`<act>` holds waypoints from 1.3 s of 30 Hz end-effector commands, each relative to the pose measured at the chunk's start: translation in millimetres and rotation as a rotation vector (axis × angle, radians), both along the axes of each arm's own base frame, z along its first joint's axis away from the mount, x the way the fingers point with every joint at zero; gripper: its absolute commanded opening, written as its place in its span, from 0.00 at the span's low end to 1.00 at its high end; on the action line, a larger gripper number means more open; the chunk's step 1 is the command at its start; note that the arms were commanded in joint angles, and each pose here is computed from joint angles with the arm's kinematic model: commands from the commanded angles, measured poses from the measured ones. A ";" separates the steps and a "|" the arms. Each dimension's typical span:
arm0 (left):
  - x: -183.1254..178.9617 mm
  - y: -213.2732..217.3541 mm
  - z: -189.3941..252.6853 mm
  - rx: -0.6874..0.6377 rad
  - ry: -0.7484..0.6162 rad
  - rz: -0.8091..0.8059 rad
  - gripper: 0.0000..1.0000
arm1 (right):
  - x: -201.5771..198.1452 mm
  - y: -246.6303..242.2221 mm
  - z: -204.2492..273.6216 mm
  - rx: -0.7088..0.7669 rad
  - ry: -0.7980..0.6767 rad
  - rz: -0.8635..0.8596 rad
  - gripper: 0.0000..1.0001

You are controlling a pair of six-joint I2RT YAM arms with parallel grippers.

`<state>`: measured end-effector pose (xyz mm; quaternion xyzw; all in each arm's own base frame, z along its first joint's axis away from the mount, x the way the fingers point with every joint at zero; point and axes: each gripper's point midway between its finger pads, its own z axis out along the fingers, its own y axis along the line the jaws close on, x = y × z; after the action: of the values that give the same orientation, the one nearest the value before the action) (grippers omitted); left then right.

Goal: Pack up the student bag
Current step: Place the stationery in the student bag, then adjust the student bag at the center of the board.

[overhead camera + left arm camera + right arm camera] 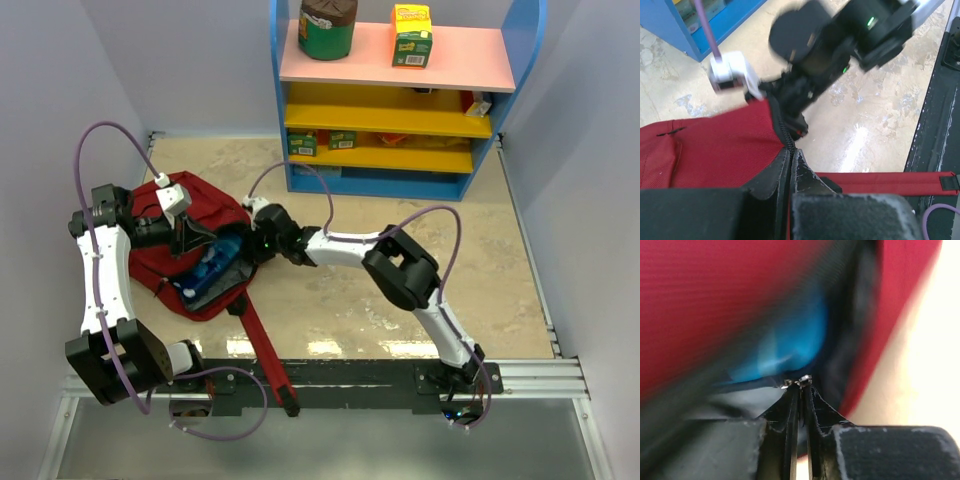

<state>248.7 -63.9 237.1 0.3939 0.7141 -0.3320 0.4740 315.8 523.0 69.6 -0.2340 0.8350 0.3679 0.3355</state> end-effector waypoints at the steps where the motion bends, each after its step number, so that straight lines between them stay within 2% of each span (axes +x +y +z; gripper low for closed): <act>1: 0.2 -11.5 28.1 -0.090 -0.070 -0.032 0.00 | -48.1 -13.2 -75.7 -0.174 0.200 0.079 0.09; 3: 0.6 -11.1 28.5 -0.091 -0.071 -0.031 0.00 | -51.3 -12.0 -77.9 -0.164 0.213 0.083 0.09; 6: 0.3 -12.1 27.6 -0.097 -0.065 -0.034 0.00 | -55.5 -7.9 -61.1 -0.113 0.189 0.092 0.19; 7: 0.3 -12.3 27.4 -0.097 -0.067 -0.035 0.00 | -54.8 -8.3 -57.4 -0.108 0.174 0.084 0.28; 11: 0.1 -11.9 24.6 -0.100 -0.056 -0.032 0.00 | -49.0 6.0 -9.9 0.013 0.123 0.051 0.33; 12: 0.1 -11.6 23.7 -0.097 -0.055 -0.032 0.00 | -43.8 12.3 18.2 0.088 0.094 0.037 0.37; 15: -0.5 -10.3 18.6 -0.078 -0.045 -0.030 0.00 | -36.0 10.3 50.8 0.213 0.076 -0.036 0.57; 18: -1.0 -7.0 8.1 -0.032 -0.039 -0.033 0.00 | -28.8 -8.1 64.4 0.205 0.066 -0.078 0.65; 22: -2.3 -4.0 -5.8 -0.009 -0.002 -0.030 0.00 | -30.8 -47.6 60.2 0.132 0.028 -0.154 0.69; 28: -0.5 -2.6 -11.2 -0.015 0.020 -0.028 0.00 | -36.7 -77.5 11.2 -0.015 0.072 -0.214 0.66; 39: -3.7 -0.4 -15.3 0.024 0.019 -0.027 0.00 | -45.2 -19.6 -29.0 0.130 0.252 -0.111 0.65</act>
<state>247.9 -60.0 217.7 0.3911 0.7316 -0.3364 0.4457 274.9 480.8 40.6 -0.1298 0.8647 0.3862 0.2937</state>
